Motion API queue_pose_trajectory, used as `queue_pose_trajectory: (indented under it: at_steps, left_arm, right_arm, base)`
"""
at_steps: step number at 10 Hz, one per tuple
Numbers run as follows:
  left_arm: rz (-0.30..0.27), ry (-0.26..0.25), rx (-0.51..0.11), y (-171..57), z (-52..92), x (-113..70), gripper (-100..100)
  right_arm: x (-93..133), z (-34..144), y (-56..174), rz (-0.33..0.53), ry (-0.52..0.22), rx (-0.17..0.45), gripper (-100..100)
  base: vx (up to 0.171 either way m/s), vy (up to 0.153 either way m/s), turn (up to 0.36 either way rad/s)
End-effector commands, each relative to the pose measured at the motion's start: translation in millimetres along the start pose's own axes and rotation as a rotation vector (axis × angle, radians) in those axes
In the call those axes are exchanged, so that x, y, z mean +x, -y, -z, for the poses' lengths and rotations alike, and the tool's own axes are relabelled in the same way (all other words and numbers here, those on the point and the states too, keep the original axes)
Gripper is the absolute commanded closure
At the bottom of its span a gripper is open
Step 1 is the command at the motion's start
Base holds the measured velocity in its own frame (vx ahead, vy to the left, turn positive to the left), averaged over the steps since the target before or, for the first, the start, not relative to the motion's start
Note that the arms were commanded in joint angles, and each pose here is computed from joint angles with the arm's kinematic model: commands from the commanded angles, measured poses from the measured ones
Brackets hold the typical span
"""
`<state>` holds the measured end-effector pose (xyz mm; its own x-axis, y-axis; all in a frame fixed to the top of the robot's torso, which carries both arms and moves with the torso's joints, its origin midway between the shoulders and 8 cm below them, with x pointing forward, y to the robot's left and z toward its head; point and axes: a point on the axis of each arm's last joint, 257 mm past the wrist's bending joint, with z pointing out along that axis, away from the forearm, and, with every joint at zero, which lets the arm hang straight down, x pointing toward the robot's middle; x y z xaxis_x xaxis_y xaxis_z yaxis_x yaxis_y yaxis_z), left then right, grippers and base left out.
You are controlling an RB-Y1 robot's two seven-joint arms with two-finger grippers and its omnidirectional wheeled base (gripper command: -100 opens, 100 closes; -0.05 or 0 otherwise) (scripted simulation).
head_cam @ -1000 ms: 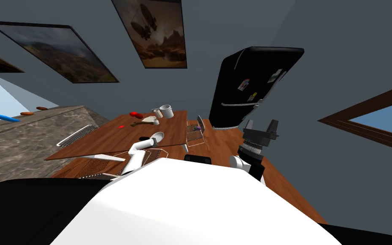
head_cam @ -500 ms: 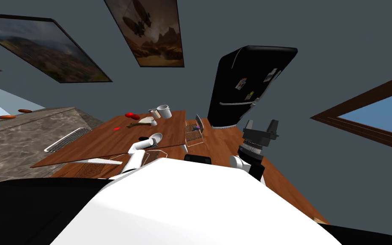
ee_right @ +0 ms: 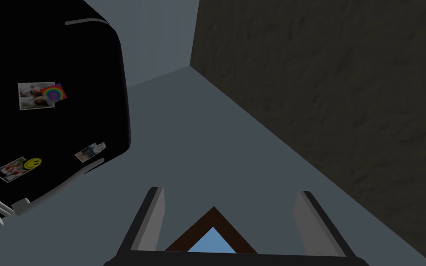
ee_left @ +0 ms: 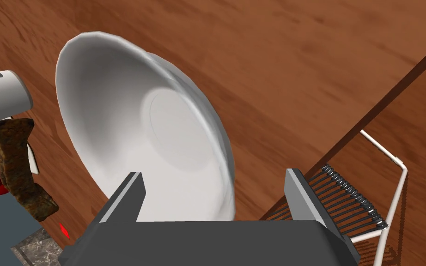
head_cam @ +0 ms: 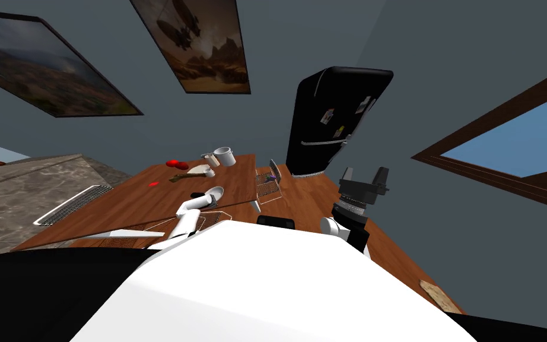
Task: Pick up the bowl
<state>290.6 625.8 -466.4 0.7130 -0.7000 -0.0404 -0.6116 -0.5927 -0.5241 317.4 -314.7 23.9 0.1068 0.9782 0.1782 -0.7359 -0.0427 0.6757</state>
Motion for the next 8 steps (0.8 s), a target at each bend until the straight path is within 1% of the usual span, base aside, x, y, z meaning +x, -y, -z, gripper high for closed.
queue_pose_trajectory:
  at_steps: [1, 2, 3, 4, 6, 7, 8]
  left_arm:
    - [0.017, 0.010, 0.002, 3, -4.0, -8.3, -100]
    - [0.031, 0.016, 0.009, 8, -5.7, -14.1, -100]
    - [0.034, 0.022, -0.003, 2, -7.7, -17.1, -100]
    - [0.050, 0.030, -0.001, 4, -10.0, -24.1, -100]
    - [0.081, 0.047, 0.004, 7, -14.1, -38.2, -100]
    - [0.071, 0.041, 0.000, 6, -13.6, -33.1, -100]
    - [0.073, 0.042, 0.002, 6, -13.9, -33.6, 100]
  right_arm:
    - [0, 0.0, 0, 0.000, 0.000, 0.000, 0]
    - [0, 0.0, 0, 0.000, 0.000, 0.000, 0]
    - [0, 0.0, 0, 0.000, 0.000, 0.000, 0]
    - [0, 0.0, 0, 0.000, 0.000, 0.000, 0]
    - [0, 0.0, 0, 0.000, 0.000, 0.000, 0]
    - [0, 0.0, 0, 0.000, 0.000, 0.000, 0]
    - [0, 0.0, 0, 0.000, 0.000, 0.000, 0]
  base:
    - [-0.033, -0.008, -0.121]
    - [-0.048, -0.006, -0.207]
    - [-0.038, -0.001, -0.053]
    - [-0.040, -0.009, -0.089]
    - [-0.056, -0.011, -0.202]
    - [-0.024, -0.003, -0.033]
    - [0.000, 0.000, 0.000]
